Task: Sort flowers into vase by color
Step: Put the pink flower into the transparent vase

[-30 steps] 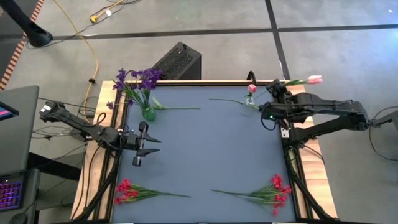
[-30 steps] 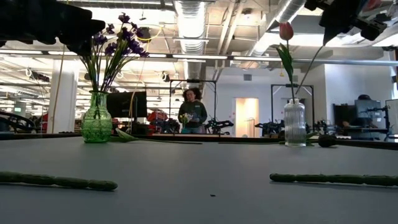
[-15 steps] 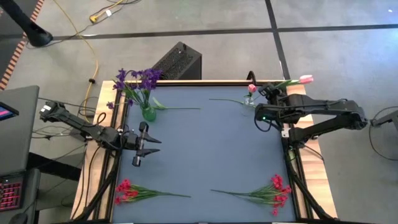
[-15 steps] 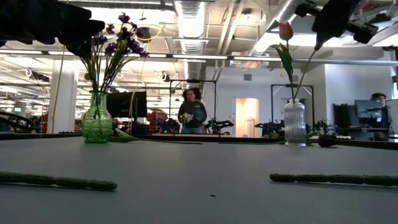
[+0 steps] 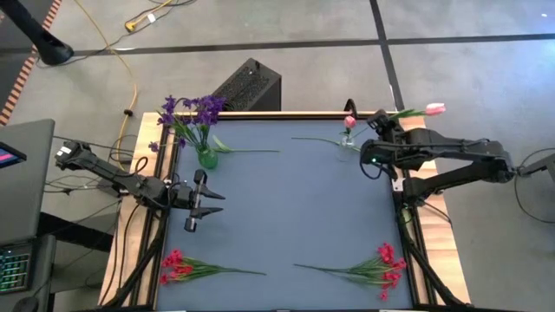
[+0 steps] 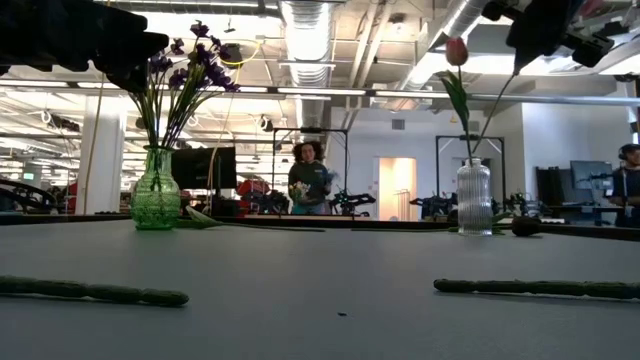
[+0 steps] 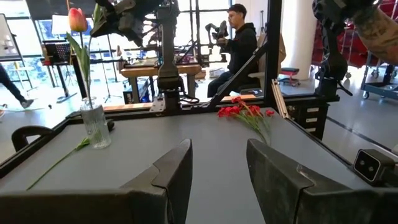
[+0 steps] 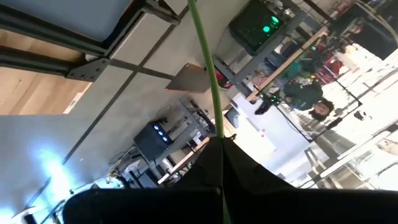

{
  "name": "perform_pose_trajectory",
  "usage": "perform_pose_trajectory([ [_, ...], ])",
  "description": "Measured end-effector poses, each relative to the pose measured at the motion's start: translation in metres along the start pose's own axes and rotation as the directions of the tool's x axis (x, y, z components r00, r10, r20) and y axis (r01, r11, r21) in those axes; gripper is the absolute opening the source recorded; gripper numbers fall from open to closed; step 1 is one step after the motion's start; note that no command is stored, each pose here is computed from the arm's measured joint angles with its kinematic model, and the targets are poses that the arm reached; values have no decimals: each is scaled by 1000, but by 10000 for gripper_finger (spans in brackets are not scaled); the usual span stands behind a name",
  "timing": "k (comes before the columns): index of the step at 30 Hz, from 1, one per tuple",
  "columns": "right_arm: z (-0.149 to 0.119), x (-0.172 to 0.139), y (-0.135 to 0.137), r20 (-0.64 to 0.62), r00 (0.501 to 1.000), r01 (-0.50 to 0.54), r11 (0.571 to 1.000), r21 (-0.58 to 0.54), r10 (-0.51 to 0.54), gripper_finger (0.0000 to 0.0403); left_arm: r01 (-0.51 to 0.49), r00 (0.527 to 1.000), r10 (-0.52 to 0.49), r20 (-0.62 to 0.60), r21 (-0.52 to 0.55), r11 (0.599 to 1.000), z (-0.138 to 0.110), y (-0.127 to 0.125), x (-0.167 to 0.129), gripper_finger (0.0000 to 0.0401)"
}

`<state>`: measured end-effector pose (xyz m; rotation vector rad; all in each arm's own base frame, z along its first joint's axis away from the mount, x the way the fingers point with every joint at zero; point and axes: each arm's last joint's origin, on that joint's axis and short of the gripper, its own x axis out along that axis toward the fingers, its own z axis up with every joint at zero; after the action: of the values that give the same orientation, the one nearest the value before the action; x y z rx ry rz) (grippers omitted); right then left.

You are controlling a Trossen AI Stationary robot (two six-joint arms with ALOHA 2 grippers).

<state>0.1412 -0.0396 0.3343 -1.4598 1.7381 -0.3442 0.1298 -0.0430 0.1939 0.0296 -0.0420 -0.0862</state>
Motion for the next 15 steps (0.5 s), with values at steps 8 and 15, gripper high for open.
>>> perform_pose_trajectory([
  [8, 6, 6, -3, 7, 999, -41, 999, -5, 41, 21, 0, 1000, 0, -1, 1, 1000, 0, 0, 0, 142],
  [15, 18, 8, -12, 58, 998, -28, 999, -15, 29, 23, 0, 1000, 0, -2, 1, 1000, 0, 0, 0, 142],
])
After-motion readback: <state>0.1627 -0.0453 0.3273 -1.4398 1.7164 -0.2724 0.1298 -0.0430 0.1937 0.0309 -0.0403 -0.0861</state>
